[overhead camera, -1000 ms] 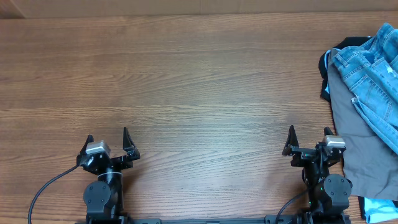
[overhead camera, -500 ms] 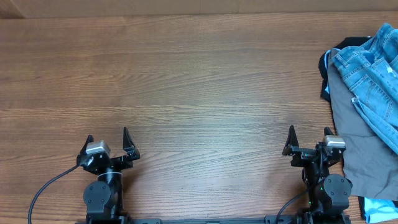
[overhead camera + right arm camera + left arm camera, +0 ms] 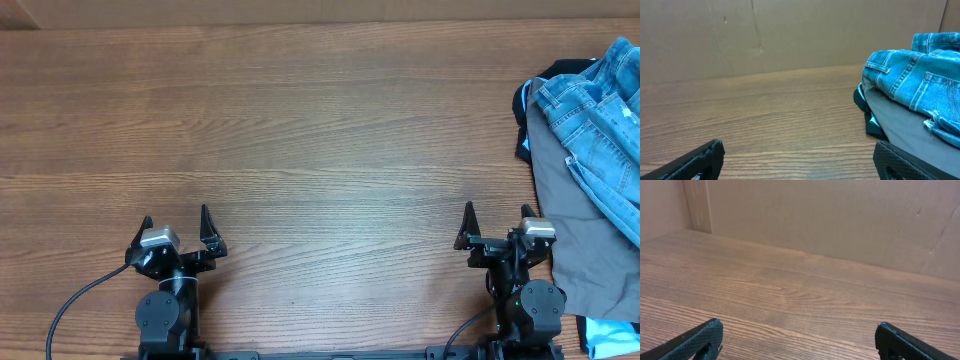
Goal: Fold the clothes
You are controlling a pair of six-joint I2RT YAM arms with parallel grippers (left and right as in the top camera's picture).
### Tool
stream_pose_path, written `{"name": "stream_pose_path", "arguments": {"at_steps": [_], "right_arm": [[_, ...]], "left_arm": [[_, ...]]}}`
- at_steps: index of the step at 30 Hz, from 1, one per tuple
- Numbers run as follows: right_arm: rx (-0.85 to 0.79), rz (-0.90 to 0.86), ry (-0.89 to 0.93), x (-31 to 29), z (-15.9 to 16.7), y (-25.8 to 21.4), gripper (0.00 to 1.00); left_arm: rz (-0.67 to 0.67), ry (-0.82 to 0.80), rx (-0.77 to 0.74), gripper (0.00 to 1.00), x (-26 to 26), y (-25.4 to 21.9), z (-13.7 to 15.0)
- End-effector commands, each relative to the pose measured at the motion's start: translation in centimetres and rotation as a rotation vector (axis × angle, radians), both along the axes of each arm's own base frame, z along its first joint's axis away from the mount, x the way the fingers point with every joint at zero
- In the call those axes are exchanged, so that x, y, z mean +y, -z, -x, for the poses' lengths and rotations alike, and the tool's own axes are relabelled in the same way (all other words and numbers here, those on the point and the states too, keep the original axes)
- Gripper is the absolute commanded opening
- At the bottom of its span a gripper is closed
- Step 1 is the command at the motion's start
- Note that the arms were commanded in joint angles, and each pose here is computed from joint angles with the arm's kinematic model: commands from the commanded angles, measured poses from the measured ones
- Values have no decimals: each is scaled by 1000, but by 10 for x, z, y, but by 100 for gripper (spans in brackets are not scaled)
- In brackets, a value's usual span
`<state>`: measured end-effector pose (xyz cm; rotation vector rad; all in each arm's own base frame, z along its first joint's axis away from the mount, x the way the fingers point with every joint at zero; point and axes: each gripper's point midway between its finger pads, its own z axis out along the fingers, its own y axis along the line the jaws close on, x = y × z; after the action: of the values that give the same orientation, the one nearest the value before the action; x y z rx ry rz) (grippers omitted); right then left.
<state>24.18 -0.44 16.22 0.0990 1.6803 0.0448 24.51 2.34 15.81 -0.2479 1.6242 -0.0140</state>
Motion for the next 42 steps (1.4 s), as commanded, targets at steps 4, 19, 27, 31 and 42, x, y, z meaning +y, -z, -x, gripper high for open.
{"name": "stream_pose_path", "arguments": {"at_steps": [4,19,27,31,42], "right_arm": [[-13,-3,-4,1,0,-3,100],[-298,-70,-136,23,23,-125,100],[-130,-60,-85,15,24,-230,100],[118,24,-45,7,-5,-254,100],[659,6,85,-68,-146,-221,100]], "left_arm": [[-18,6,0,100,-1,0,0],[-18,7,0,100,-1,0,0],[-18,7,-1,100,-1,0,0],[-18,7,0,100,-1,0,0],[-18,7,0,100,-1,0,0]]}}
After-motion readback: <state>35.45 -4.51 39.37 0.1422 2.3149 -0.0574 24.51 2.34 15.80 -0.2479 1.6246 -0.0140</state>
